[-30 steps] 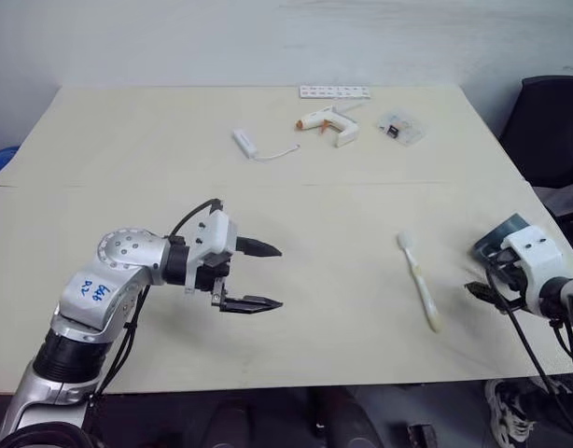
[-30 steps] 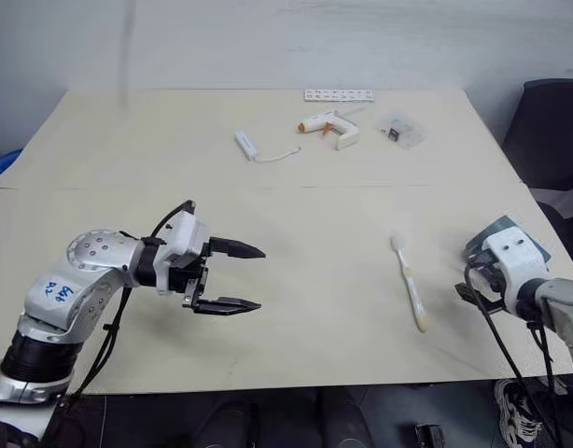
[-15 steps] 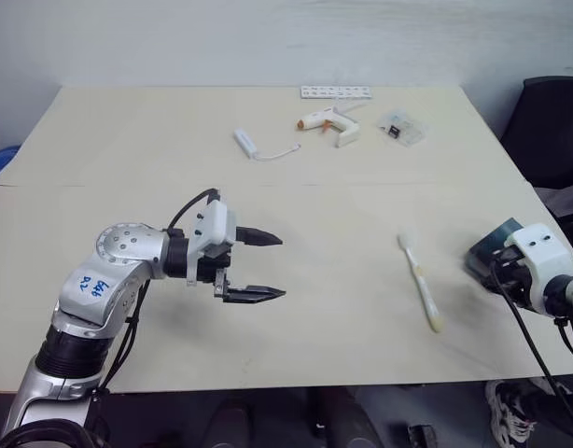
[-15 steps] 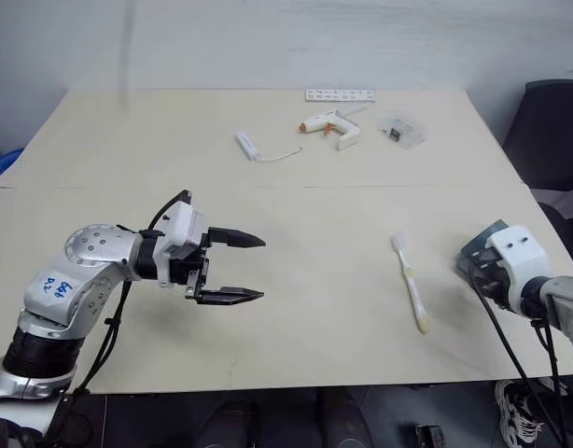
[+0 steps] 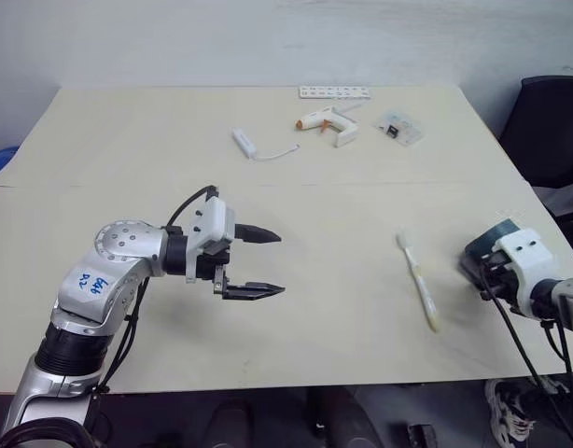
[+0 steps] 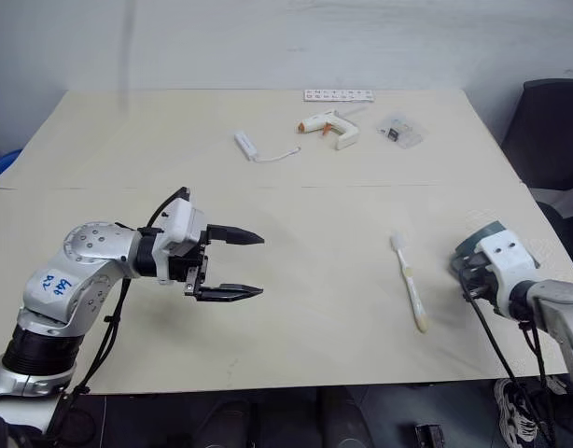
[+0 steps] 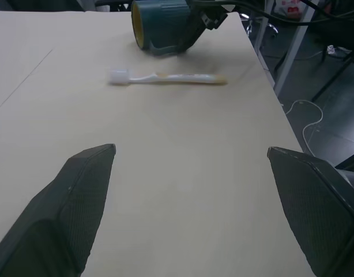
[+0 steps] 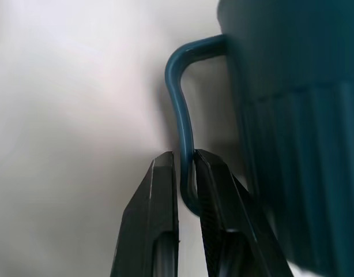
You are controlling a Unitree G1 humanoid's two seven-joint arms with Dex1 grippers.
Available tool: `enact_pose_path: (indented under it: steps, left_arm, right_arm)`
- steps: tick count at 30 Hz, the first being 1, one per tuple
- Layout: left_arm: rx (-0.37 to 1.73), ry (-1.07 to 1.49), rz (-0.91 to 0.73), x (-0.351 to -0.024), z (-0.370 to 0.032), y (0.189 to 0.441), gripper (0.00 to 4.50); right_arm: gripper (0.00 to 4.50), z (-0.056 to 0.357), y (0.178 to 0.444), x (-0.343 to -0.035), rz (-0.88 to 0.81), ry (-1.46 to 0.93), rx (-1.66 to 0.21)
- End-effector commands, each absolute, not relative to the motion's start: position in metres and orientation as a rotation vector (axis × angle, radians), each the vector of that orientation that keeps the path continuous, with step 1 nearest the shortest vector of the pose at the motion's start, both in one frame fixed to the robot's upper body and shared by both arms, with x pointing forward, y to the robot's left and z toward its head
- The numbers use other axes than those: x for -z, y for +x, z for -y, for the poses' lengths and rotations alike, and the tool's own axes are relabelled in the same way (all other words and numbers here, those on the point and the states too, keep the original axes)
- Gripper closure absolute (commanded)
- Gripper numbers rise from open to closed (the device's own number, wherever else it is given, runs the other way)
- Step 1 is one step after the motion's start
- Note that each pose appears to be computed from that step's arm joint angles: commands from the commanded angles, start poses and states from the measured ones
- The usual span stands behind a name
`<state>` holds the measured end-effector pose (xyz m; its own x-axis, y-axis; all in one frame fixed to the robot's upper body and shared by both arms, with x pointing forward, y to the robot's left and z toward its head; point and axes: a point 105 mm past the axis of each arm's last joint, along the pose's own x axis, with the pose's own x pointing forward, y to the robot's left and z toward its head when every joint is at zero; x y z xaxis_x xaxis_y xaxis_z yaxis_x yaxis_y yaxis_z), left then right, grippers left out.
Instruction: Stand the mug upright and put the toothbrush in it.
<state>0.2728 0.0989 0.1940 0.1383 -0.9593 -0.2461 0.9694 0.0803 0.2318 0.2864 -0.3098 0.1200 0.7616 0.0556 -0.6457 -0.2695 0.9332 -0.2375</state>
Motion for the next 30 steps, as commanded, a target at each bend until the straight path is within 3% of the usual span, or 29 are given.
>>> enact_pose_path:
  steps: [1,4,15,18,24,30]
  left_arm:
    - [1.427,0.402,0.011,-0.204,-0.101,0.273,0.0]
    - [1.423,0.403,0.011,-0.204,-0.102,0.272,0.0]
    - [1.413,0.413,0.02,-0.206,-0.102,0.274,0.0]
    - [1.411,0.417,0.022,-0.207,-0.102,0.275,0.0]
    - [1.404,0.418,0.017,-0.207,-0.104,0.275,0.0]
    - [1.349,0.38,0.011,-0.21,-0.113,0.274,0.0]
  right_arm:
    - [3.04,0.313,0.291,-0.131,-0.652,-0.383,-0.163]
    - [2.03,0.313,0.291,-0.131,-0.656,-0.39,-0.163]
    - [2.03,0.32,0.301,-0.118,-0.672,-0.376,-0.159]
    - [2.6,0.32,0.305,-0.119,-0.663,-0.366,-0.164]
    - [4.48,0.315,0.308,-0.122,-0.64,-0.36,-0.192]
    - [4.48,0.254,0.331,-0.165,-0.369,-0.29,-0.384]
